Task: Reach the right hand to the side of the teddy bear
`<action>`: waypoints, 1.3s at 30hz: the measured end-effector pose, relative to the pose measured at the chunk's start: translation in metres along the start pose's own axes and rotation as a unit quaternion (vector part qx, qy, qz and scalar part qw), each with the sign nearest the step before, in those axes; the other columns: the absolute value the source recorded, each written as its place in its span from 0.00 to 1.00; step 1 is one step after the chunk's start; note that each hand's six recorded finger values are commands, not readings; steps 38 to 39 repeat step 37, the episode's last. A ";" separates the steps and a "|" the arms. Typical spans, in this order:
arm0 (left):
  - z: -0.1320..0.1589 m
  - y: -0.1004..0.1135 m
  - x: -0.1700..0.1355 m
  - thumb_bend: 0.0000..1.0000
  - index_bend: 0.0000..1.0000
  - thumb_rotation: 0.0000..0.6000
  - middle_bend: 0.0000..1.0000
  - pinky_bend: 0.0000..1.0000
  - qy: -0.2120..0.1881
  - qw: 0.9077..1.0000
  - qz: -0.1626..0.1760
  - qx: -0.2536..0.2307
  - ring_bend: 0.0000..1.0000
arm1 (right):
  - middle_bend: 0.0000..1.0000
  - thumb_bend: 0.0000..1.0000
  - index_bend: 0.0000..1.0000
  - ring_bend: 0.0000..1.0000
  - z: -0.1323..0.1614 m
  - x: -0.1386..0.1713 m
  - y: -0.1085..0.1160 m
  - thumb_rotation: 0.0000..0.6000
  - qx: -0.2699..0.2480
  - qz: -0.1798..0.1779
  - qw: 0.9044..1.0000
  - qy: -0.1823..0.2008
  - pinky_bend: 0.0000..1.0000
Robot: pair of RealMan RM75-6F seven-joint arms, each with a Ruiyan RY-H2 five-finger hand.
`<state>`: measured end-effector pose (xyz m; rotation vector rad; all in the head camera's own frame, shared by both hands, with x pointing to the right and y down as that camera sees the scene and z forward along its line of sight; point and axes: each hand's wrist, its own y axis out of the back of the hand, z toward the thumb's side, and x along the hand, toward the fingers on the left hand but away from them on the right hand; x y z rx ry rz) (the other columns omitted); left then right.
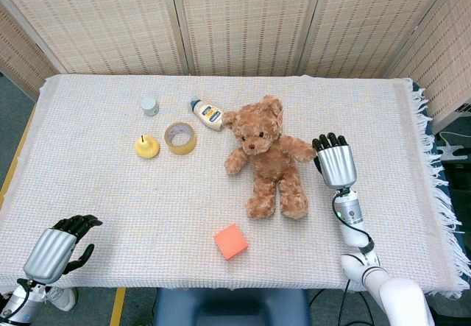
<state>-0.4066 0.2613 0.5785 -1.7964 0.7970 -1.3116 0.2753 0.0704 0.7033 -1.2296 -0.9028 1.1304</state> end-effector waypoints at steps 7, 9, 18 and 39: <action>0.001 -0.001 -0.001 0.43 0.29 1.00 0.26 0.38 -0.002 1.000 -0.002 0.002 0.25 | 0.47 0.14 0.48 0.37 -0.004 -0.003 0.011 1.00 -0.009 -0.021 1.000 -0.005 0.51; 0.001 0.000 -0.001 0.43 0.29 1.00 0.26 0.38 -0.002 1.000 -0.001 0.002 0.25 | 0.47 0.14 0.43 0.34 -0.006 0.000 0.012 1.00 -0.015 -0.021 1.000 -0.010 0.51; 0.002 0.000 -0.001 0.43 0.29 1.00 0.26 0.38 -0.004 1.000 0.000 0.007 0.25 | 0.20 0.13 0.09 0.05 -0.016 0.040 0.028 1.00 -0.062 0.034 0.997 -0.041 0.23; 0.004 -0.001 -0.003 0.43 0.29 1.00 0.26 0.39 -0.004 1.000 0.000 0.017 0.26 | 0.15 0.11 0.07 0.02 -0.121 0.222 0.138 1.00 -0.020 0.176 0.980 -0.091 0.17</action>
